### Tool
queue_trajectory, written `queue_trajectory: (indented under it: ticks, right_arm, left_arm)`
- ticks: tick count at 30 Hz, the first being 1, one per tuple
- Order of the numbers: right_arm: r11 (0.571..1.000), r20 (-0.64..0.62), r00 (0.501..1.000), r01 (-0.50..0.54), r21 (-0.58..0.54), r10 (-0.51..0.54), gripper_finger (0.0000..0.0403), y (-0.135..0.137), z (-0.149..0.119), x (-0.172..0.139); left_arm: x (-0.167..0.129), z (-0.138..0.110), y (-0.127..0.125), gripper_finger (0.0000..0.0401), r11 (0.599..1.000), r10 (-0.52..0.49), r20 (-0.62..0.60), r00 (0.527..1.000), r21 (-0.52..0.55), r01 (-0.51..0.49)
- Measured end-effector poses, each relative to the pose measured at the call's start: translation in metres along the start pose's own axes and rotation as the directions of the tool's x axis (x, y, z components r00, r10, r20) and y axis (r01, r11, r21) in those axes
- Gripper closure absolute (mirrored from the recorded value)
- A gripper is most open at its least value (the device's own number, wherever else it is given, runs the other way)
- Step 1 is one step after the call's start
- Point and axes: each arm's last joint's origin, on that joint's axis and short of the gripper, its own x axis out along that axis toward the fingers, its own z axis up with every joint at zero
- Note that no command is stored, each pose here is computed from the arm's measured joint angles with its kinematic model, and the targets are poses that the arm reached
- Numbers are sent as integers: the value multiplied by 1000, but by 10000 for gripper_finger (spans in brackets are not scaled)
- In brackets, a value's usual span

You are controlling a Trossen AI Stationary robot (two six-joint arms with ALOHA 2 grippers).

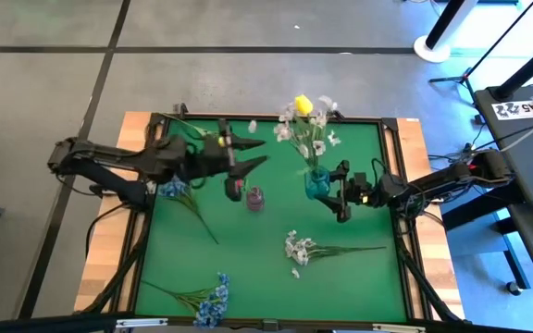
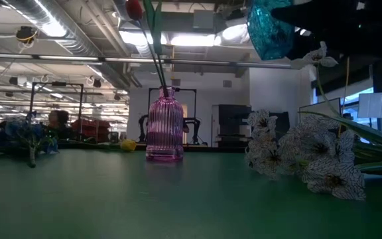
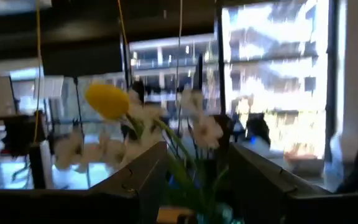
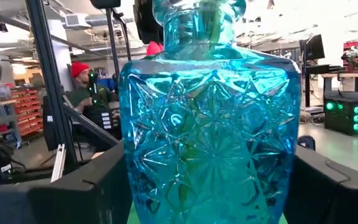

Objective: Sort flowers into vase by color
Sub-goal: Move the blue vase to the center of the table

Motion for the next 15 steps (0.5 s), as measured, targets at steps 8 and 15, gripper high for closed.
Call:
queue_trajectory:
  ticks: [8, 15]
  right_arm:
    - [1000, 110, 994, -15, -6, 16, 102, 3, 19, 8]
    - [985, 150, 976, 166, -48, -157, 102, -3, 29, 15]
  left_arm:
    - [32, 3, 48, 234, 981, 189, -141, 972, 70, -180]
    - [9, 8, 126, 234, 996, 75, -208, 975, -22, -81]
